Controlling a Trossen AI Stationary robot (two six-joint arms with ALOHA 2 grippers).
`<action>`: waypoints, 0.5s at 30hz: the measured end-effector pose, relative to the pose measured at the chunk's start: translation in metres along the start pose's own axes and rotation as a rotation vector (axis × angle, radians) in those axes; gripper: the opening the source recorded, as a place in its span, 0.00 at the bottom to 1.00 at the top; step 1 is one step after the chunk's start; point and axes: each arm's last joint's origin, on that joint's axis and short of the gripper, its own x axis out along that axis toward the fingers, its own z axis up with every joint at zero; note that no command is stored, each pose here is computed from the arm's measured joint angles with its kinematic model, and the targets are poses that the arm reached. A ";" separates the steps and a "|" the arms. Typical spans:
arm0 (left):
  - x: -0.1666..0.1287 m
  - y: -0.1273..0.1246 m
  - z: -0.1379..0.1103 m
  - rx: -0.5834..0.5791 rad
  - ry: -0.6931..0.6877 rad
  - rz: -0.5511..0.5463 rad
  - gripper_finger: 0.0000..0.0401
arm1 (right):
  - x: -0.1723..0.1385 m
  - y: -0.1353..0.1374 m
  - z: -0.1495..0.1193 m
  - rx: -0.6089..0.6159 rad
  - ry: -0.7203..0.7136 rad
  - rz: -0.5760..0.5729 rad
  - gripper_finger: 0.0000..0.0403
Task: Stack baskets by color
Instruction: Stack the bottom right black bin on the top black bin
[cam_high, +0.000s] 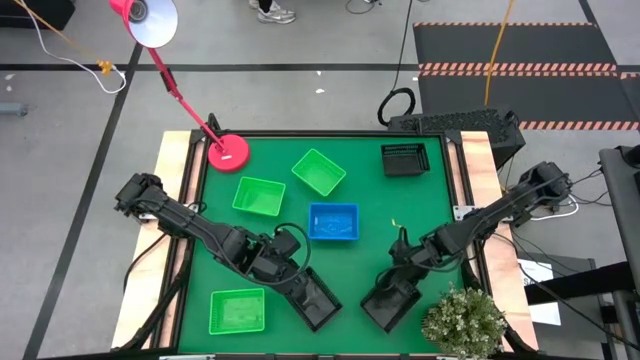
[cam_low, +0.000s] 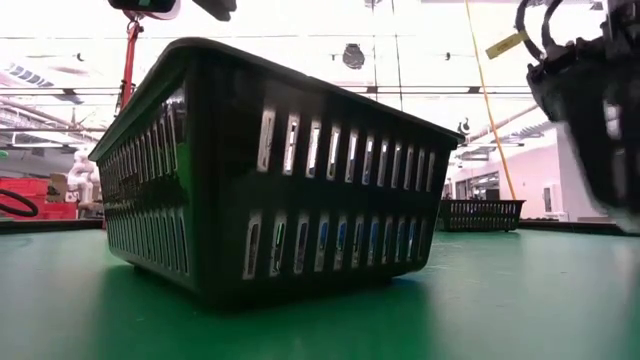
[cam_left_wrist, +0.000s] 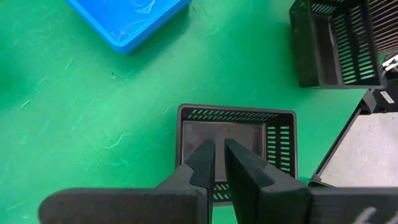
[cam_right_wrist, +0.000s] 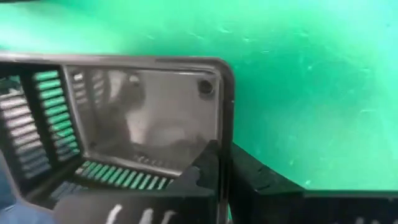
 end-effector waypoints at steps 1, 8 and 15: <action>0.000 0.000 0.000 0.000 0.000 0.000 0.09 | -0.003 0.000 0.000 0.005 -0.003 0.015 0.01; -0.006 0.003 0.001 0.000 0.000 0.002 0.09 | -0.032 -0.001 0.001 0.092 -0.044 0.136 0.01; -0.015 0.007 0.002 0.001 -0.032 0.018 0.09 | -0.061 -0.009 0.005 0.210 -0.066 0.249 0.01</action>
